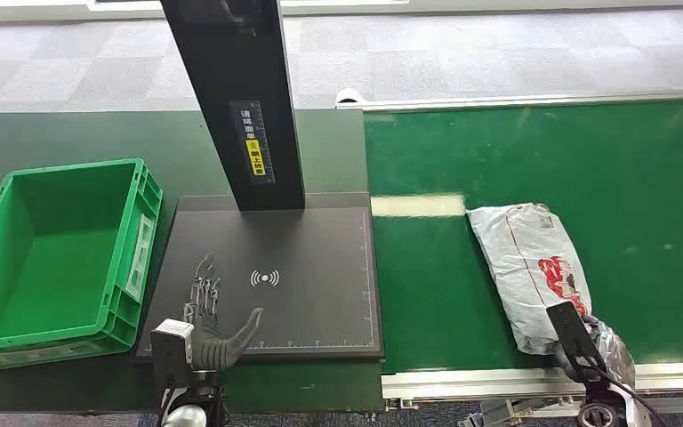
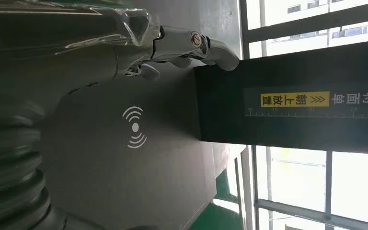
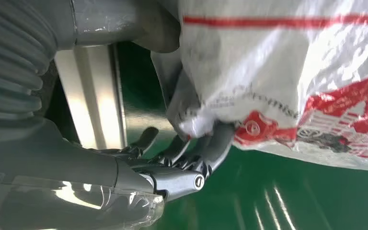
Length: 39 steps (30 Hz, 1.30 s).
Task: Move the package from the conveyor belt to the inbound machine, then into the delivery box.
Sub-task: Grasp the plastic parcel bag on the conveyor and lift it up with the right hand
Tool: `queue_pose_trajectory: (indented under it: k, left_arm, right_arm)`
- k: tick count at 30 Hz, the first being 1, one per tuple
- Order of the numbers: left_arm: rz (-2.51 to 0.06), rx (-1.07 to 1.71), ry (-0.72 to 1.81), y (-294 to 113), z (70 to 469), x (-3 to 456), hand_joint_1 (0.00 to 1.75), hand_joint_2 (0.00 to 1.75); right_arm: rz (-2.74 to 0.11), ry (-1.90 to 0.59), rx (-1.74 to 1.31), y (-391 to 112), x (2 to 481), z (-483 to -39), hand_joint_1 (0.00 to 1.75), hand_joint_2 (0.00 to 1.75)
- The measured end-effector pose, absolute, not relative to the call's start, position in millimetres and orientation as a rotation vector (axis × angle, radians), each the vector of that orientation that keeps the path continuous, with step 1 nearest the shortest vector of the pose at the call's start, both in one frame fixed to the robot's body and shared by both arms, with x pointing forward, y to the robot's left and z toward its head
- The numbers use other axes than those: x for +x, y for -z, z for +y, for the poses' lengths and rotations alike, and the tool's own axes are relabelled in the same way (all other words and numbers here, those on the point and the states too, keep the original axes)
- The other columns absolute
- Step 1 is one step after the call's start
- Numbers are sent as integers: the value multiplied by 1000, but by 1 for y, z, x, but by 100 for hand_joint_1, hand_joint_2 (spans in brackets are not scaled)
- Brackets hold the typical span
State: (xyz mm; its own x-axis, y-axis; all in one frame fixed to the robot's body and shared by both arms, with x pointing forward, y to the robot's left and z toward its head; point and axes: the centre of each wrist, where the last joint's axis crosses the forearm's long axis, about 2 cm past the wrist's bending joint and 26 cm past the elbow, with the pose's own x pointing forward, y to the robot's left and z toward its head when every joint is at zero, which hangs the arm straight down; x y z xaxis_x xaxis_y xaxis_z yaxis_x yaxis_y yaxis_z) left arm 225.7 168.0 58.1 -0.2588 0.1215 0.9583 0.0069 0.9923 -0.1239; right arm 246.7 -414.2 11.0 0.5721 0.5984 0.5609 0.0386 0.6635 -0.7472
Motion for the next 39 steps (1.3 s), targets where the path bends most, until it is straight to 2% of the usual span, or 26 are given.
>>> queue_pose_trajectory:
  k: [19,30,39]
  left_arm:
    - [-1845,-90,-109,-64,167,228,0,175]
    - [-1858,-86,-100,-66,166,224,0,175]
    - [-1891,-95,-96,-70,163,228,0,175]
  right_arm:
    - [-1115,-407,-809,-28,273,-388,175,175]
    - [-1640,-374,-902,-120,284,-339,175,175]
    - [-1924,-446,-564,-169,312,-261,175,175]
